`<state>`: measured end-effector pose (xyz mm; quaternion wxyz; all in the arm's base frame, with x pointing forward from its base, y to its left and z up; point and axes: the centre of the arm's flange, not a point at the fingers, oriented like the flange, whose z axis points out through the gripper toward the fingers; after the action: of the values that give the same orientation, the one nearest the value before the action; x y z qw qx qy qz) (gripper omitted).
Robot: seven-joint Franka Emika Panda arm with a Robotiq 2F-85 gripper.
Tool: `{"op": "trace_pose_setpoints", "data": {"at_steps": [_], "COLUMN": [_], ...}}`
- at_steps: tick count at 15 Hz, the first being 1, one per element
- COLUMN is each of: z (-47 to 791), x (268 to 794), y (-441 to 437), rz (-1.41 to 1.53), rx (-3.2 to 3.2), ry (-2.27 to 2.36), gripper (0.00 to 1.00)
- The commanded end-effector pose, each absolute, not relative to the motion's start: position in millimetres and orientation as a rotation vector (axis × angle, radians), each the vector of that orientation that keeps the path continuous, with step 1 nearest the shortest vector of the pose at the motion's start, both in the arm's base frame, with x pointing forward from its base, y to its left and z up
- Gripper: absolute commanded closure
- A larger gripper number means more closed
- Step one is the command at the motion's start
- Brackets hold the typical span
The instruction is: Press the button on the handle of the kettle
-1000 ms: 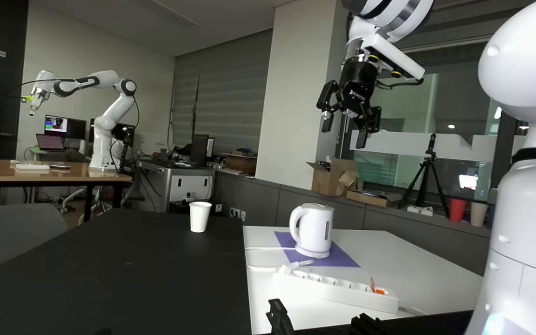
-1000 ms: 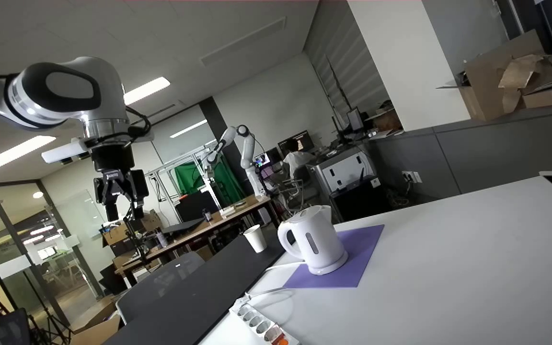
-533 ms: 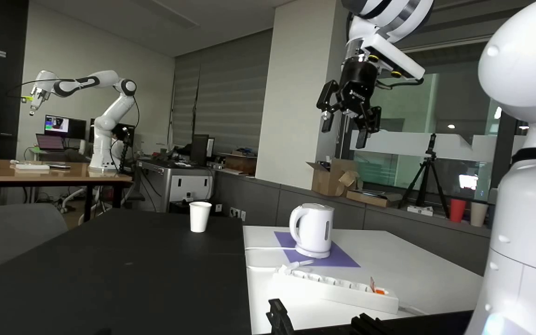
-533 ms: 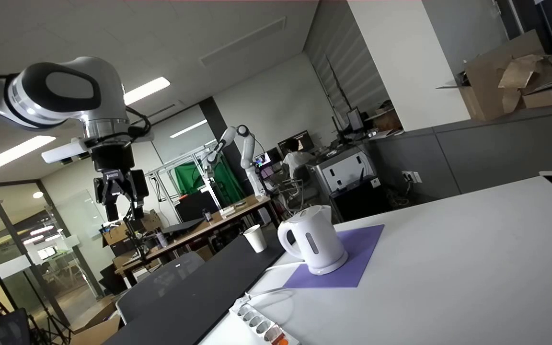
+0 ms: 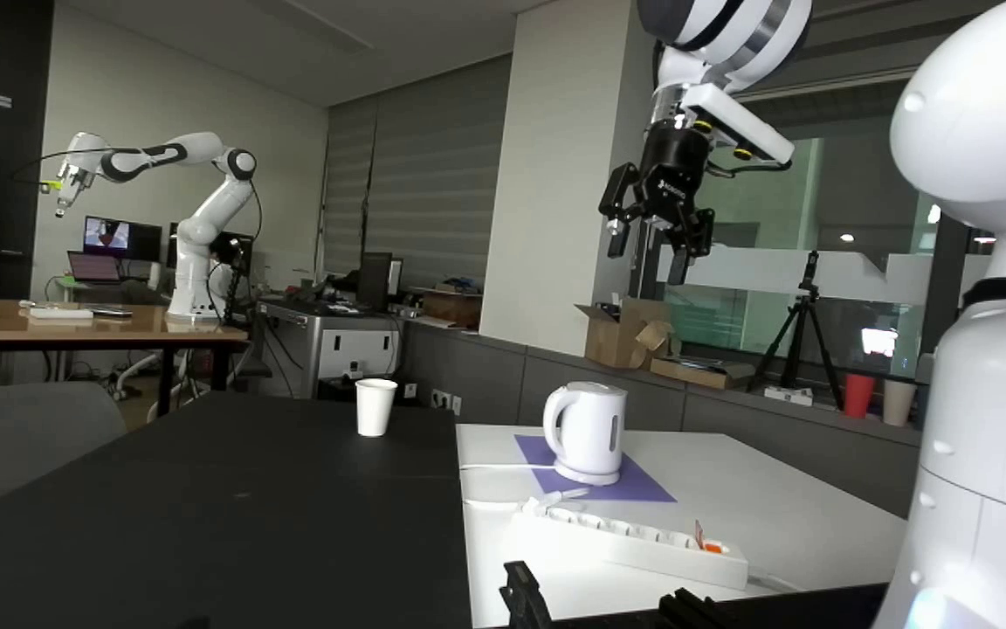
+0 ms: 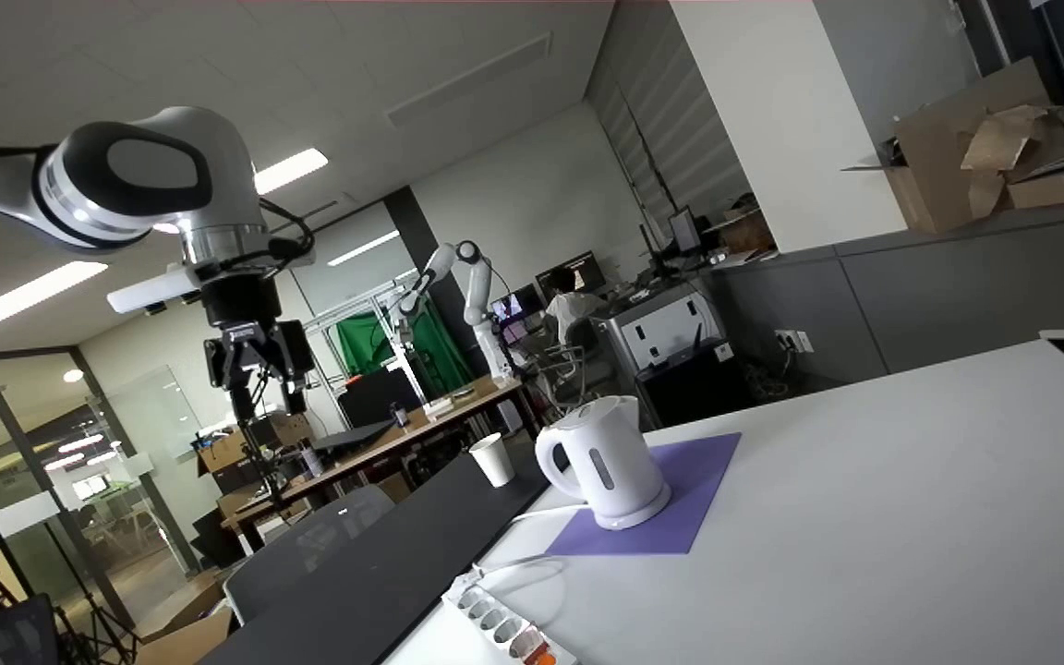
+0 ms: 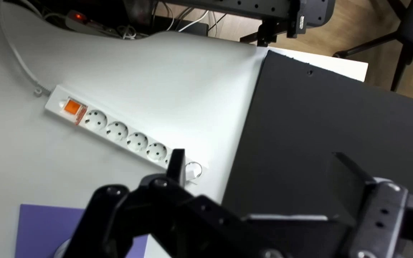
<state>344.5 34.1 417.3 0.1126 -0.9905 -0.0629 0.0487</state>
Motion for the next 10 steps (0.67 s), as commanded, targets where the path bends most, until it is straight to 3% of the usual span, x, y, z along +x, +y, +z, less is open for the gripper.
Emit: {"op": "trace_pose_setpoints", "data": {"at_steps": [1,6,7,8,10], "z": [413,397,394,391,386], "x": [409,503,521,540,577], "y": [-3,-49,-55,-60,-67], "rz": [0.083,-0.076,-0.107,-0.142,-0.216], "rx": [-2.923,-2.971,-2.982,-2.991,-3.021], "ry": [-0.192,-0.178,-0.162,-0.146,-0.107], "gripper": [0.00,0.00,0.25,0.25,0.40]}}
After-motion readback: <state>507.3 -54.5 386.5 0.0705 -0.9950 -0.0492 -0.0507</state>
